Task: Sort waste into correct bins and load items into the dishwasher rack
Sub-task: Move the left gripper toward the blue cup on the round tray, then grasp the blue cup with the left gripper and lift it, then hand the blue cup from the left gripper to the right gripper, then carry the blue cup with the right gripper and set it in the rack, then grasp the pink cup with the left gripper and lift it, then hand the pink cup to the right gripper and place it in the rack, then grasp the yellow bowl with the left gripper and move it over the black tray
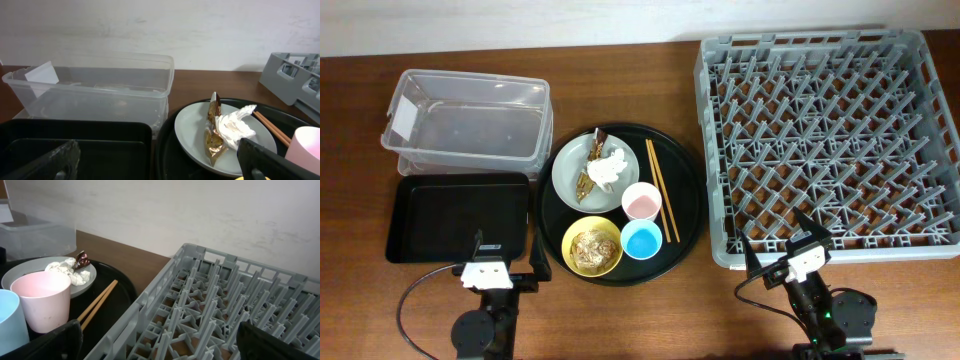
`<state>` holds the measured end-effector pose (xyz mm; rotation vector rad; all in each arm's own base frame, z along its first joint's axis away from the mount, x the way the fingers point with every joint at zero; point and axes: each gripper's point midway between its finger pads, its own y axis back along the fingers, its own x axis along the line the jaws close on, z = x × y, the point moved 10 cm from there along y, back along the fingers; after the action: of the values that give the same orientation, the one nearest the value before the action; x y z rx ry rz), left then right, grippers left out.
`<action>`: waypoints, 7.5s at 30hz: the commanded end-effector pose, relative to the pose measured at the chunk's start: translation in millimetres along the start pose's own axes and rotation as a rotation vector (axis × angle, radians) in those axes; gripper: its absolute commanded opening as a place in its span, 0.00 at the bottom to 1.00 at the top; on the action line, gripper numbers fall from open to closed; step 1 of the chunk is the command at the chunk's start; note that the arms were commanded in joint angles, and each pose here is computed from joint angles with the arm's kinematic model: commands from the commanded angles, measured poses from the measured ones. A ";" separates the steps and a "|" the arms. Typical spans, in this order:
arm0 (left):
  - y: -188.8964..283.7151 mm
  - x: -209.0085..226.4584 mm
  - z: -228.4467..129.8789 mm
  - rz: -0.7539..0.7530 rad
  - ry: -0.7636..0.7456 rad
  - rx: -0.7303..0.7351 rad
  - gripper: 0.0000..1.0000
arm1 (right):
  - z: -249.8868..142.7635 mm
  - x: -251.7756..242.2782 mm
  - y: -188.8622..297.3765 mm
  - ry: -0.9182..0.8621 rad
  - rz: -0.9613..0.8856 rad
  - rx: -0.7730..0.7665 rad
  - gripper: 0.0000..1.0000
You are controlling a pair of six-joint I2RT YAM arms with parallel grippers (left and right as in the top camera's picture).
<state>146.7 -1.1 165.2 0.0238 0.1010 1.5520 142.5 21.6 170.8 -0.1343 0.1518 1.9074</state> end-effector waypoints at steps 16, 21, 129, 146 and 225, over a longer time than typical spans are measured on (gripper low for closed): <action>0.1 0.2 -1.3 -0.004 -0.012 0.004 0.99 | -1.9 2.0 -0.3 -0.002 0.018 -0.001 0.99; 0.1 -0.5 -1.2 -0.014 -0.011 0.004 0.99 | -1.9 2.0 -0.3 -0.002 0.018 -0.001 0.99; -29.1 -68.8 164.2 -0.340 0.285 1.111 0.98 | 186.5 7.0 0.5 -0.489 -0.134 0.636 0.42; -30.4 -68.9 161.2 -0.334 0.287 1.136 0.99 | 128.9 -7.4 -111.8 -0.527 -0.228 1.080 0.85; -90.4 -175.2 -51.1 -0.131 -0.113 1.287 0.00 | 185.2 -56.6 10.8 -0.813 -0.141 0.831 0.94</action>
<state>230.5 -179.4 119.7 1.0858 0.9509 1.1254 147.3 -2.4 365.1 1.1276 0.3423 1.4849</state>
